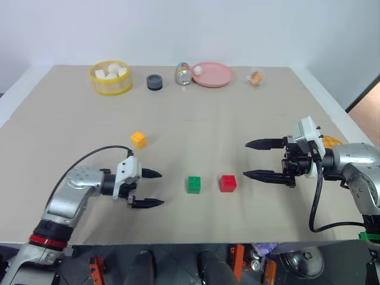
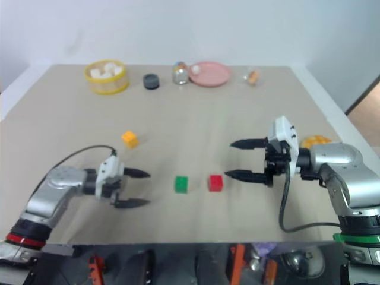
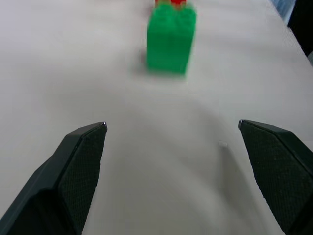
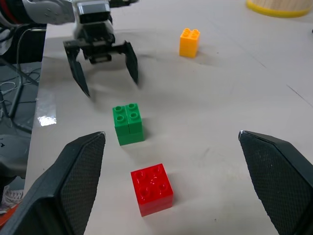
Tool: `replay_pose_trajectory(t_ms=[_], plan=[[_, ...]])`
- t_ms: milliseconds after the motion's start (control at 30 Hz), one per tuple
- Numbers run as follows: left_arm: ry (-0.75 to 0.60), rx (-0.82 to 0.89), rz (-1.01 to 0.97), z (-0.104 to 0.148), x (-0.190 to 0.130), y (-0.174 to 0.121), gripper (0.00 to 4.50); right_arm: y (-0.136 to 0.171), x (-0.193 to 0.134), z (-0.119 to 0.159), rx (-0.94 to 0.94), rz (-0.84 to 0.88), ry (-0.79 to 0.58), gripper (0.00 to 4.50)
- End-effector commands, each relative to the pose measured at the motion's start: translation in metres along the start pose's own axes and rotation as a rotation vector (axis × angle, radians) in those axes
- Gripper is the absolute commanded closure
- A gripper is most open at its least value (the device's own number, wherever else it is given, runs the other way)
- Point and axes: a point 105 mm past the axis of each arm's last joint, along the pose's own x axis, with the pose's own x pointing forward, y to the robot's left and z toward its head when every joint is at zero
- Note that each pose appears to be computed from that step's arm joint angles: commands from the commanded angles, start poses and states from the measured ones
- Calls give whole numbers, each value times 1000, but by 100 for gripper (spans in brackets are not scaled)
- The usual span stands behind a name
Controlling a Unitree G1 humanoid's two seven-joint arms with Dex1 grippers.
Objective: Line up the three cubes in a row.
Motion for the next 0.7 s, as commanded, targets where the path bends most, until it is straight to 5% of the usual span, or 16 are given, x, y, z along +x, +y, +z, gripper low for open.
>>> replay_pose_trajectory(t_ms=[33,333,700], plan=[[-19,36,144,14,-25,10,4,-5,-2,13,-51,-17,-28,0],[-6,-102,676,-6,-54,48,4,-6,23,36,-79,3,-126,0],[35,-240,850,-36,-61,52,4,-11,30,36,-86,15,-132,0]])
